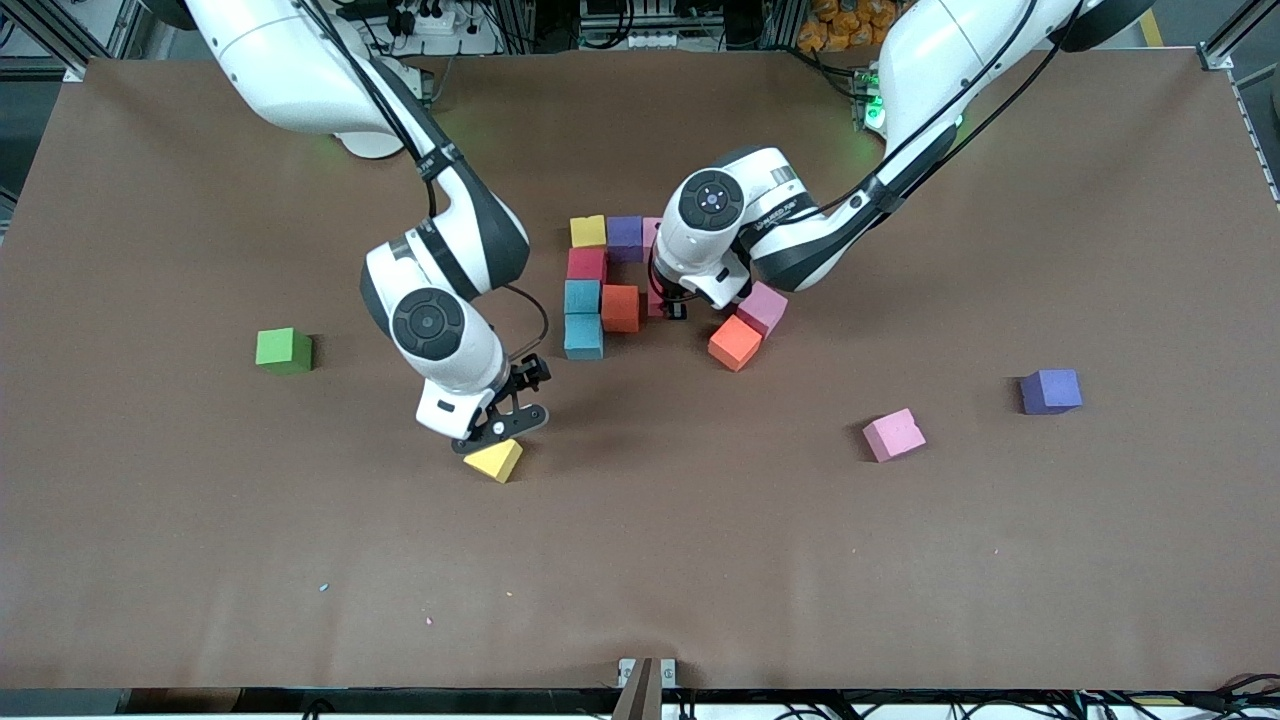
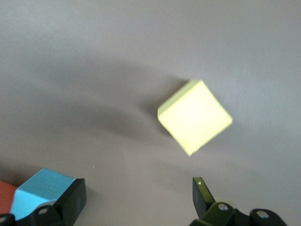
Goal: Arrange 11 blocks into digit 3
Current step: 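Grasp the yellow cube with the right gripper while left holds pink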
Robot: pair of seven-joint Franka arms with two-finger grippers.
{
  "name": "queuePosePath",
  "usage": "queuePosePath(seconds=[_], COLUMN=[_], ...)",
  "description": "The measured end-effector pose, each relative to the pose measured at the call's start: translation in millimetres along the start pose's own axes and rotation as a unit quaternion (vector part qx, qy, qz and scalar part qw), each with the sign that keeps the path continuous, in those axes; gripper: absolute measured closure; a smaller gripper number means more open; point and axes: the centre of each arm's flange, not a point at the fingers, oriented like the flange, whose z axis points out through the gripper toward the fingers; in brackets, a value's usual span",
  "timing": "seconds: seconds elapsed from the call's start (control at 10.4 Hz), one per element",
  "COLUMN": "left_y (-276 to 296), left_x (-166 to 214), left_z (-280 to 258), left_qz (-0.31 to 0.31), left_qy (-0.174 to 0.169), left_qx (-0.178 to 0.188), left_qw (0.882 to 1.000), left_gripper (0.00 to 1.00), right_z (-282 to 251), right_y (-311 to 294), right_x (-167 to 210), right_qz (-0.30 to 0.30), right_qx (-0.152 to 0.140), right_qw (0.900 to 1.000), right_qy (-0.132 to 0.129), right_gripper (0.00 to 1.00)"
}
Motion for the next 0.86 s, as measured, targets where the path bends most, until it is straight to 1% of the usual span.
queuePosePath(seconds=[0.1, 0.29, 0.58, 0.67, 0.86], left_y=[-2, -9, -13, -14, -17], left_x=[1, 2, 0, -1, -2], left_z=[6, 18, 31, 36, 47], left_qz=[-0.001, 0.004, 0.014, 0.015, 0.023], left_qy=[0.002, 0.010, 0.009, 0.009, 0.018], left_qx=[-0.003, -0.006, -0.011, -0.013, -0.022], left_qw=[1.000, 1.000, 1.000, 1.000, 0.999], left_gripper=[0.46, 0.46, 0.46, 0.46, 0.46], right_z=[5, 15, 24, 28, 41], right_y=[7, 22, 41, 47, 53], right_x=[4, 13, 20, 21, 23], right_qz=[-0.033, -0.095, -0.177, -0.193, -0.200], right_qx=[-0.008, -0.020, -0.036, -0.040, -0.043], right_qw=[0.999, 0.995, 0.983, 0.979, 0.977], right_qy=[0.005, 0.027, 0.046, 0.051, 0.057], right_gripper=[0.00, 0.00, 0.00, 0.00, 0.00])
